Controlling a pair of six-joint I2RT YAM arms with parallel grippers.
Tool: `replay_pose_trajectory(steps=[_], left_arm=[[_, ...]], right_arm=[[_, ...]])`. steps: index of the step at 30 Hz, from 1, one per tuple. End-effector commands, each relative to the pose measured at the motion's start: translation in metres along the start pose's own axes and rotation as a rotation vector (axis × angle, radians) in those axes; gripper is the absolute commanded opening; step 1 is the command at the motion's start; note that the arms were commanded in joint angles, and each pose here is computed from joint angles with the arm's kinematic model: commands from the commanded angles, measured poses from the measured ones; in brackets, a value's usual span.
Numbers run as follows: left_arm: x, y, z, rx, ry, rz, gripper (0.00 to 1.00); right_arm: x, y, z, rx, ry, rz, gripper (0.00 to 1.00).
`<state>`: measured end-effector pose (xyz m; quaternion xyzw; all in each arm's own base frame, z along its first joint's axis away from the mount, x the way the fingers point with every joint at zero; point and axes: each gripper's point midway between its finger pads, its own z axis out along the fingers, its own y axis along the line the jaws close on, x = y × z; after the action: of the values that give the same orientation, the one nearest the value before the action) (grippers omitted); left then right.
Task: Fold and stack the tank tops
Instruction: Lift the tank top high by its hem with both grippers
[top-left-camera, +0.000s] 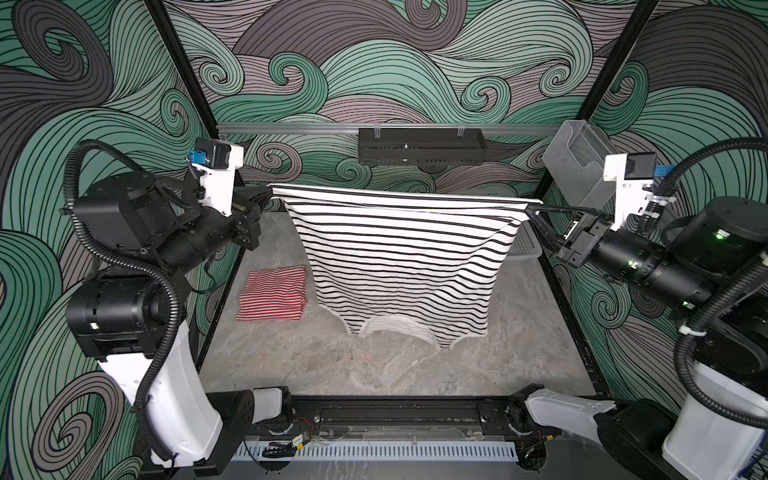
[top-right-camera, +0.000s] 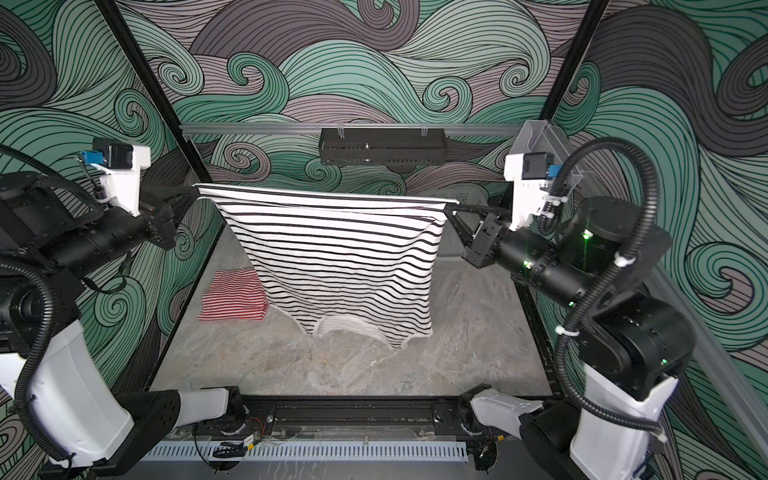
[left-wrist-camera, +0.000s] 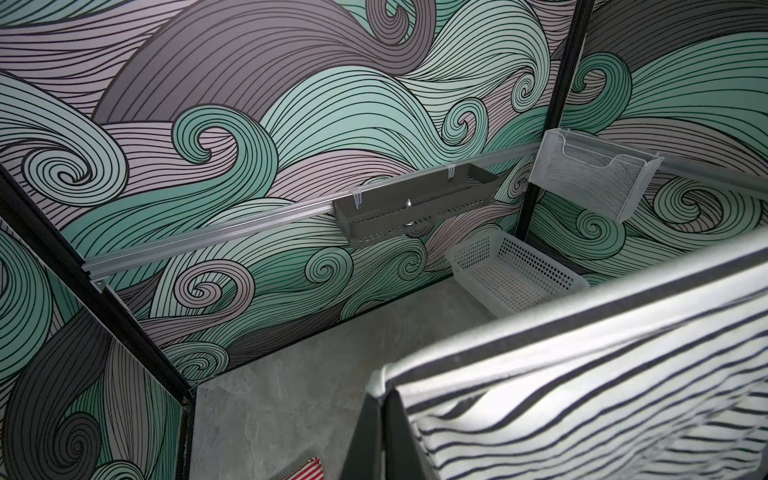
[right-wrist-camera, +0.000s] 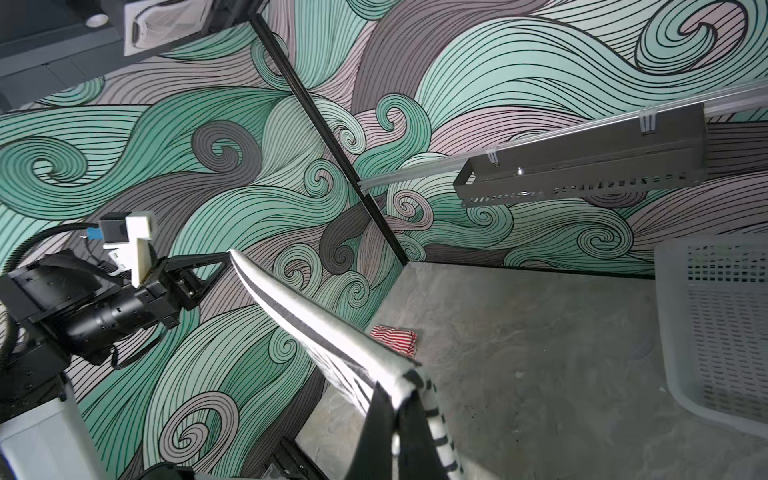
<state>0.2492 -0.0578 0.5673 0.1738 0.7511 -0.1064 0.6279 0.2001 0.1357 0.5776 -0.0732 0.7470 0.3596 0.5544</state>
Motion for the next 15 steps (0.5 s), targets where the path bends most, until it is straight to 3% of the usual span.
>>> replay_pose_trajectory(steps=[1,10,12,15], left_arm=[[0.026,0.045,0.067,-0.063,0.119,-0.077,0.0],[0.053,0.113,0.185,-0.126,0.175,-0.109,0.0],[0.046,0.126,0.197,-0.159,0.15,-0.106,0.0],[0.023,0.135,0.197,-0.191,0.07,-0.095,0.0]], right_arm=[[0.013,-0.046,0.053,0.145,0.106,0.029,0.0],[0.003,-0.128,0.172,0.14,0.201,0.116,0.0],[0.0,-0.145,0.195,0.113,0.213,0.151,0.0],[-0.02,-0.137,0.203,0.038,0.157,0.144,0.0]])
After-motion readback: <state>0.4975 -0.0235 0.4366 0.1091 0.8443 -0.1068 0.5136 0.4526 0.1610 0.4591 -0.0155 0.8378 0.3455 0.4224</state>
